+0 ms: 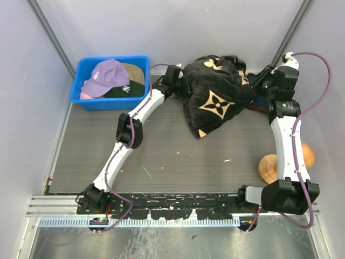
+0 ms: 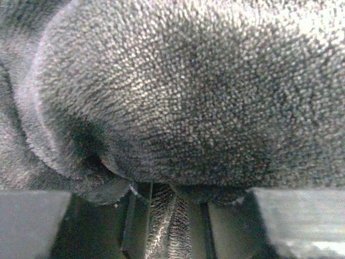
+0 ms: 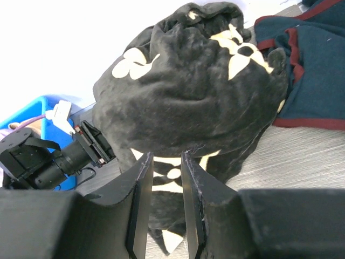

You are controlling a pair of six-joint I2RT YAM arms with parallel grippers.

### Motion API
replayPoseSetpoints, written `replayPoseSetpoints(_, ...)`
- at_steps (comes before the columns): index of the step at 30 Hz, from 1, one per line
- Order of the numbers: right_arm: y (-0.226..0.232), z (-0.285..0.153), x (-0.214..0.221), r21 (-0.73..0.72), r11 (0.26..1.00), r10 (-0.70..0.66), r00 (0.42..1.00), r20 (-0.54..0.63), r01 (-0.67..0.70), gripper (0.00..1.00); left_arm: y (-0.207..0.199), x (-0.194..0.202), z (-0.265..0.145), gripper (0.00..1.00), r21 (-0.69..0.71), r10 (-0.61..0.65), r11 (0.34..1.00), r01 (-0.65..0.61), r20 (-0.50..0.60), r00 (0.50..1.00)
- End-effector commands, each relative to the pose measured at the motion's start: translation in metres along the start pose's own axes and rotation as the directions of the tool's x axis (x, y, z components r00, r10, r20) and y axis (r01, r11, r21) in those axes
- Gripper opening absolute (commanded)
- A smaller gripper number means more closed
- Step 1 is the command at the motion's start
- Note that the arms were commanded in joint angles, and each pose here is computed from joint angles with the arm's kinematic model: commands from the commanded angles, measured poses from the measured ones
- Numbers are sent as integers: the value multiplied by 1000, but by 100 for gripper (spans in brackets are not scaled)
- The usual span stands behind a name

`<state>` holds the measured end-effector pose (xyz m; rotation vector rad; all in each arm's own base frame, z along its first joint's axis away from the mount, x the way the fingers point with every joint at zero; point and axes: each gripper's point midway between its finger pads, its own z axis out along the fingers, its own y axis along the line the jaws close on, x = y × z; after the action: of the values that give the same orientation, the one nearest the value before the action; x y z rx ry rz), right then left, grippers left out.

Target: Stack the hats

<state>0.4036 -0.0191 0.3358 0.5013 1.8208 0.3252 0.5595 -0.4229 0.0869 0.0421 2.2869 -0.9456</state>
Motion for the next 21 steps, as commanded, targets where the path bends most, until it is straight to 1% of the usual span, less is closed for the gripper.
replayPoseSetpoints(1, 16, -17, -12, -43, 999, -20, 999, 50, 22, 33, -90, -2, -11, 44, 247, 75, 965, -84, 47, 996)
replayPoseSetpoints(2, 17, -18, -12, -46, 999, -21, 999, 50, 23, 33, -87, -7, -20, 48, 226, 87, 969, -96, 51, 995)
replayPoseSetpoints(5, 20, -24, -12, -53, 998, -29, 998, 58, 32, 34, -80, -27, -55, 56, 157, 122, 978, -136, 92, 988)
replayPoseSetpoints(6, 20, -25, -13, -53, 998, -34, 997, 63, 37, 34, -90, -42, -80, 59, 155, 138, 975, -158, 132, 982)
replayPoseSetpoints(8, 20, -26, -16, -45, 998, -42, 997, 70, 45, 34, -86, -47, -108, 65, 128, 164, 975, -184, 153, 974)
replayPoseSetpoints(10, 22, -26, -22, -45, 998, -50, 996, 80, 54, 36, -81, -41, -132, 69, 92, 194, 974, -209, 149, 970)
replayPoseSetpoints(13, 28, -29, -32, -56, 997, -53, 993, 102, 59, 39, -75, -17, -164, 70, 70, 228, 969, -237, 115, 967)
replayPoseSetpoints(16, 34, -31, -41, -71, 996, -43, 992, 118, 52, 42, -61, 24, -186, 71, 49, 239, 969, -242, 58, 969)
replayPoseSetpoints(17, 37, -31, -43, -83, 995, -38, 992, 118, 48, 43, -50, 47, -189, 71, 34, 240, 970, -240, 16, 971)
replayPoseSetpoints(21, 45, -34, -43, -119, 993, -8, 994, 113, 22, 45, -39, 87, -212, 72, 14, 276, 961, -276, -30, 961)
